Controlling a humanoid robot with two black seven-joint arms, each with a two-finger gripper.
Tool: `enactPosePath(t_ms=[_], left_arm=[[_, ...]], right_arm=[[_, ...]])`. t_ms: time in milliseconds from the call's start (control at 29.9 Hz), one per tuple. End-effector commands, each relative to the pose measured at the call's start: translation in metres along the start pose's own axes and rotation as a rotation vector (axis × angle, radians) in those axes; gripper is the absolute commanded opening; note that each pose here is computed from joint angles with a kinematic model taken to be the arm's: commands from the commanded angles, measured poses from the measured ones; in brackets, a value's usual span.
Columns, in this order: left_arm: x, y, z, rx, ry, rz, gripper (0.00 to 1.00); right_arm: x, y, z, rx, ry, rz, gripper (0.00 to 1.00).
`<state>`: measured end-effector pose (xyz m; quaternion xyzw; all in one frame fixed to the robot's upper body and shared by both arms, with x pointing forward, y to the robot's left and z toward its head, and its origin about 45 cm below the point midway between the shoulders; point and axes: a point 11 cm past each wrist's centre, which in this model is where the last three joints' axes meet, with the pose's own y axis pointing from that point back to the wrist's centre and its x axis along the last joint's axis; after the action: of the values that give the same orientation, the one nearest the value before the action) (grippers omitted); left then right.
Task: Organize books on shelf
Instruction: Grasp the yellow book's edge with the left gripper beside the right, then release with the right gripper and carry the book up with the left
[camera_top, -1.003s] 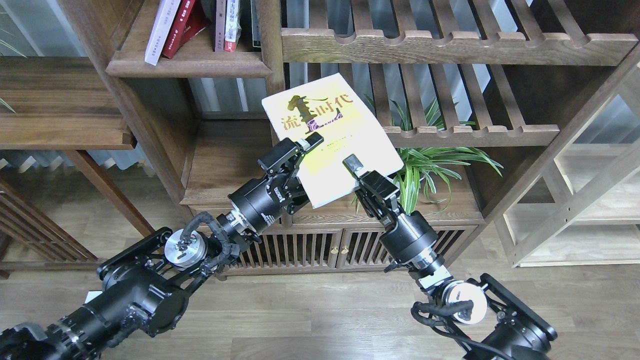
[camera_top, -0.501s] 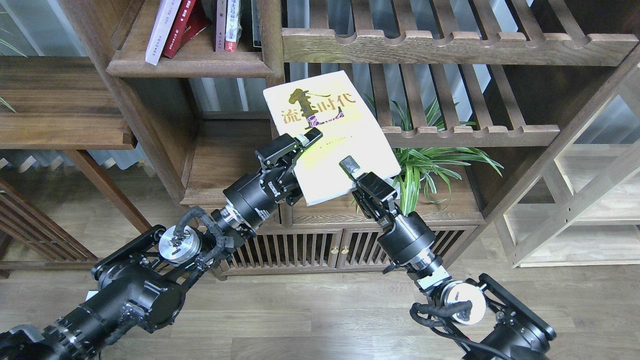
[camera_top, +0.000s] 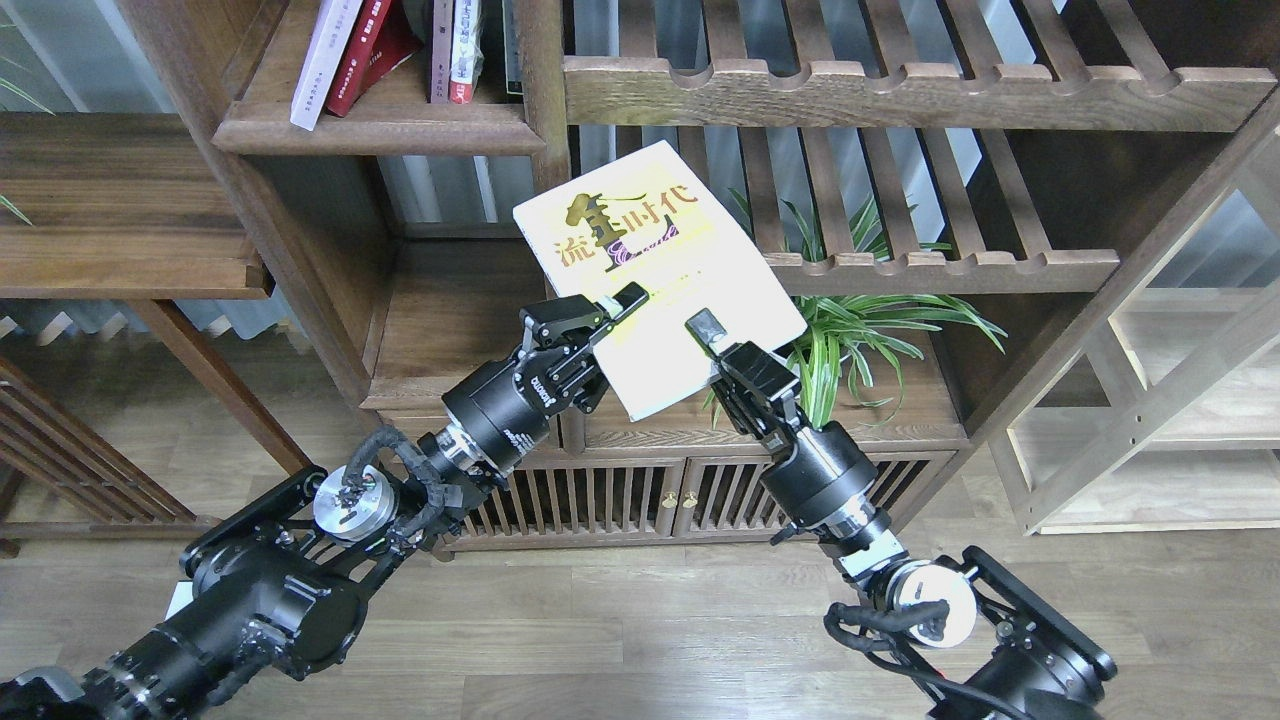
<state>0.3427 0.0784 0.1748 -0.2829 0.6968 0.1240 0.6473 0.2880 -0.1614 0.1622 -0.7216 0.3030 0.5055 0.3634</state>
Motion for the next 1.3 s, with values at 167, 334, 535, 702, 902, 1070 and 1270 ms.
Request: enactPosePath(t_ms=[167,334,535,702,902,1070,1270], left_arm=[[0.000,0.000,0.001,-0.004,-0.003,0.001,0.01],[0.001,0.000,0.001,-0.011,-0.005,0.003,0.00],[0.000,0.000,0.001,-0.006,-0.017,0.007,0.00],[0.002,-0.001,-0.006,0.034,-0.072,0.027,0.00],[-0.010,0.004,0.000,0.047,-0.165,0.031,0.00],[-0.025,0.010,0.011,0.061,-0.274,0.036,0.00],[-0.025,0.029,0.017,0.096,-0.375,0.097,0.00]], right_arm=[[-0.002,0.000,-0.027,0.069,0.032,-0.006,0.24],[-0.005,0.002,-0.045,0.096,0.065,-0.007,0.32],[-0.007,0.006,-0.068,0.153,0.094,-0.007,0.39],[-0.009,0.013,-0.096,0.228,0.124,-0.003,0.43],[-0.006,0.027,-0.123,0.286,0.158,0.027,0.45],[-0.004,0.036,-0.140,0.319,0.180,0.050,0.49],[0.009,0.044,-0.149,0.333,0.190,0.100,0.51]])
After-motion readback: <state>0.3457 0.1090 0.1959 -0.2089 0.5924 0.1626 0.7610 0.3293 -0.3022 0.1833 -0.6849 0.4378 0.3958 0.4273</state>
